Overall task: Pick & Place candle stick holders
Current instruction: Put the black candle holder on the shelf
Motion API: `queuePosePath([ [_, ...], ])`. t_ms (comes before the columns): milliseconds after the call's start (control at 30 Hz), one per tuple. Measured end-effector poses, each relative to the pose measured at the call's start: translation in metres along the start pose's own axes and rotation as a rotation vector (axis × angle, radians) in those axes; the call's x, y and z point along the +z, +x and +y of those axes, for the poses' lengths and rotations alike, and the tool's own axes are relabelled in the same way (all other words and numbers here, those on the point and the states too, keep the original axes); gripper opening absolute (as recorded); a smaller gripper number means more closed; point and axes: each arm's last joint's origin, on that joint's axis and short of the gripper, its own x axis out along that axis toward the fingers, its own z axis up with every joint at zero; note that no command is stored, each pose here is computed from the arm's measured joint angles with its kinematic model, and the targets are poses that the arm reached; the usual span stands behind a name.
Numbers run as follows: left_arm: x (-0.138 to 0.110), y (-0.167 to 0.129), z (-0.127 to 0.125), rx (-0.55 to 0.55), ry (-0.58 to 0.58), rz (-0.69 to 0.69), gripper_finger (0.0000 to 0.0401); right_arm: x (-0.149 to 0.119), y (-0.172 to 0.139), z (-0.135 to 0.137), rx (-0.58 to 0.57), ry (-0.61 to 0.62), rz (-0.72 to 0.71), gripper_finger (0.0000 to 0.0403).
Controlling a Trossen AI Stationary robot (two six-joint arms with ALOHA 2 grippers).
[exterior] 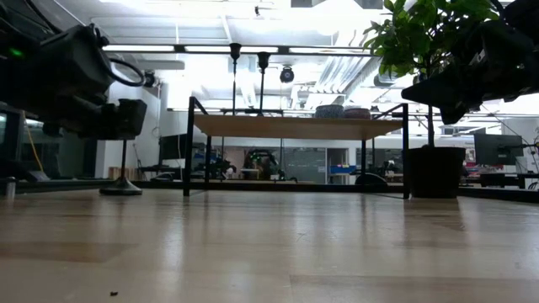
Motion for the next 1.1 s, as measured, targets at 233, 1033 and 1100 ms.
queuePosePath([
  [233, 0.001, 0.000, -0.001, 0.002, -0.008, -0.016, 0.0022, 0.000, 0.000, 0.000, 0.000, 0.000, 0.000, 0.0005],
  [1033, 0.024, -0.004, -0.015, -0.033, 0.039, -0.005, 0.0017, 0.000, 0.000, 0.000, 0.000, 0.000, 0.000, 0.0005],
  [1100, 0.033, -0.005, -0.021, -0.045, 0.076, -0.003, 0.0017, 0.000, 0.000, 0.000, -0.001, 0.000, 0.000, 0.0005],
])
